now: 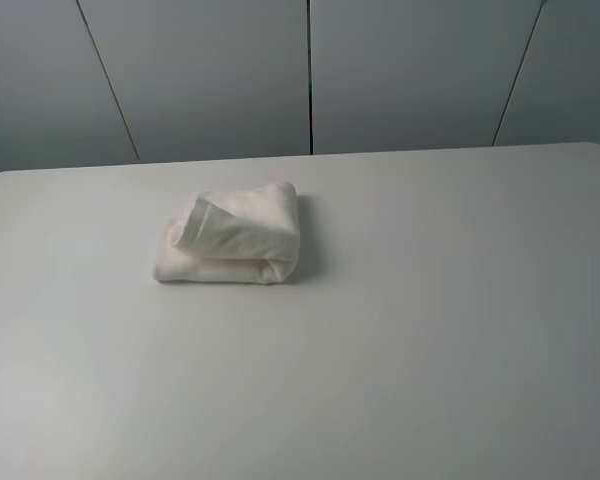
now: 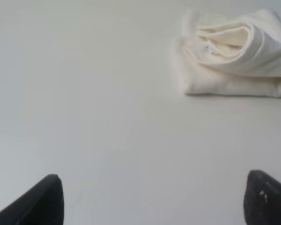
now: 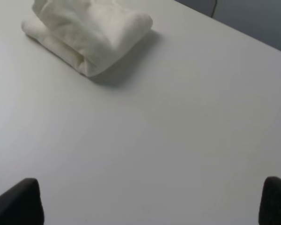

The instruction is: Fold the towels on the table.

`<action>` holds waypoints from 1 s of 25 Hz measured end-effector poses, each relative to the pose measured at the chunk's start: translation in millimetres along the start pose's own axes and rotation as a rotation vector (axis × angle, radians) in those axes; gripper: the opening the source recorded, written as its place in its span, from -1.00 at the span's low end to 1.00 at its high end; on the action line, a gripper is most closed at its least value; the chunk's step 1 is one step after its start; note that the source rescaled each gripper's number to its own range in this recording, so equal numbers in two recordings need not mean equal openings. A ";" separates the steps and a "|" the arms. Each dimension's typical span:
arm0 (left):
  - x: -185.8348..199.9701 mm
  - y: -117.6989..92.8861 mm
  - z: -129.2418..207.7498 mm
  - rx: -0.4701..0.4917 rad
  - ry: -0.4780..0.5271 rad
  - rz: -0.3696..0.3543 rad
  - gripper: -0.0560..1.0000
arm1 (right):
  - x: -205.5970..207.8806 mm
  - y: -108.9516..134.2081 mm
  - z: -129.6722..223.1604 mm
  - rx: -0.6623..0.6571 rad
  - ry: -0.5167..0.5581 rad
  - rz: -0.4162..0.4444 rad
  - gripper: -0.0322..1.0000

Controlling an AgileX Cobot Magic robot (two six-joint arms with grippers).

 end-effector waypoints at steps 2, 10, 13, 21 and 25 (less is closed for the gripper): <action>1.2 -1.5 5.8 -0.010 -0.026 0.010 0.99 | 2.4 2.3 11.7 -0.001 -0.031 -0.003 1.00; -3.2 -1.2 14.7 -0.018 -0.025 0.010 0.99 | -4.2 6.3 44.6 0.000 -0.066 -0.008 1.00; -3.1 4.4 9.5 -0.046 -0.055 -0.023 0.99 | -3.5 7.8 44.1 -0.002 -0.074 -0.016 1.00; -10.7 10.9 6.3 -0.083 -0.087 -0.061 0.99 | -3.5 7.8 44.1 0.005 -0.074 -0.016 1.00; -10.6 10.1 5.4 -0.092 -0.093 -0.057 0.99 | -3.3 5.6 44.4 -0.001 -0.074 -0.003 1.00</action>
Point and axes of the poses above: a point on each arm's last joint axis where the gripper is mounted, x pointing back along that axis away from the gripper, y along the wrist's bending axis when the last joint is at zero, z = x × y, the point moved 8 cm from there along -x, pointing out along that axis toward the gripper, and after that the axes turned 2 degrees about -x, right-handed, at the moved point
